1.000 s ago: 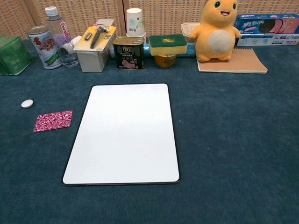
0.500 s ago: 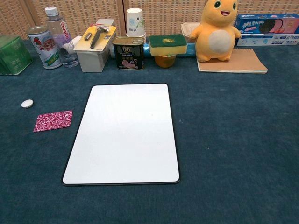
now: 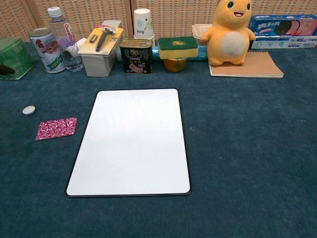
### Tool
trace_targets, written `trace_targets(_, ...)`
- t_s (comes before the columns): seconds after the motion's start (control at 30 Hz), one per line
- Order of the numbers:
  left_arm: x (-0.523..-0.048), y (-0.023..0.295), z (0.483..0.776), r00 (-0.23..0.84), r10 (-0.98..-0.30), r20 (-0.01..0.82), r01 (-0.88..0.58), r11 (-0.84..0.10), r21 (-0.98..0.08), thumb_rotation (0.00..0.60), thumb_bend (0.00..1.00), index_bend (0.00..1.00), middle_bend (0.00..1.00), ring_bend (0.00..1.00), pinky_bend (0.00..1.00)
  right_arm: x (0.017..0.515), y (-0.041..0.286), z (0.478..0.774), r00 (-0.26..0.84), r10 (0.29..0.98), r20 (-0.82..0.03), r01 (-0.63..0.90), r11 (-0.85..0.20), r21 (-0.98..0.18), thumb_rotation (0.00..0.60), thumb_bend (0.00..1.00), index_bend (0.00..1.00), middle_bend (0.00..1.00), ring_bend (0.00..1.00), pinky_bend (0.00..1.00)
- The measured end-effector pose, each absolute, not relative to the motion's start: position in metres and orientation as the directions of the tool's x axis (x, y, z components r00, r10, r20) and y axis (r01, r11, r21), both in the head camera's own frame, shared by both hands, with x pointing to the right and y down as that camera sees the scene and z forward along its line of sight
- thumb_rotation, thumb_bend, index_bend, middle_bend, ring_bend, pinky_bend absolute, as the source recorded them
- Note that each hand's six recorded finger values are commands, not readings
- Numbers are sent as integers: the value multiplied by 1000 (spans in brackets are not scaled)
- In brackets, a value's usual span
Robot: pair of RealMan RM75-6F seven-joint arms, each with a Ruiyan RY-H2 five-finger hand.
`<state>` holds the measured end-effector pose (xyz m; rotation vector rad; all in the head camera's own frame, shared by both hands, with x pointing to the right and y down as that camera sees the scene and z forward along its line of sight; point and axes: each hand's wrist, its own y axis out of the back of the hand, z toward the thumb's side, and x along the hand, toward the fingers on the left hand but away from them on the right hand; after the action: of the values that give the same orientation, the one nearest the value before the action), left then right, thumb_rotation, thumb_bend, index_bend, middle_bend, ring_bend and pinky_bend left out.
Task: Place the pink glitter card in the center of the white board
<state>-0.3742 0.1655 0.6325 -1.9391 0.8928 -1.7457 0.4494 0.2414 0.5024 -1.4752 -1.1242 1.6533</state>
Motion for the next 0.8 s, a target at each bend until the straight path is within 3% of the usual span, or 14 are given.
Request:
trace_targets(0.17,-339,155,646,20,-648,762,-188,-751,-633,600,125,210,0,0,48,449,242,502,-155,883,-442,86,-434,-897,600,21,0,0,0,0)
trace_targets(0.37,-307,150,660,24,-624,781,-188,-770,-610,600,129,219,0,0,48,449,242,500,-153,884,-441,97,-430,-897,600,21,0,0,0,0)
trace_targets(0.8,-311,156,683,-53,-627,777,-108,-770,-629,600,139,227,0,0,48,453,240,499,-162,882,-443,114,-429,-896,600,21,0,0,0,0)
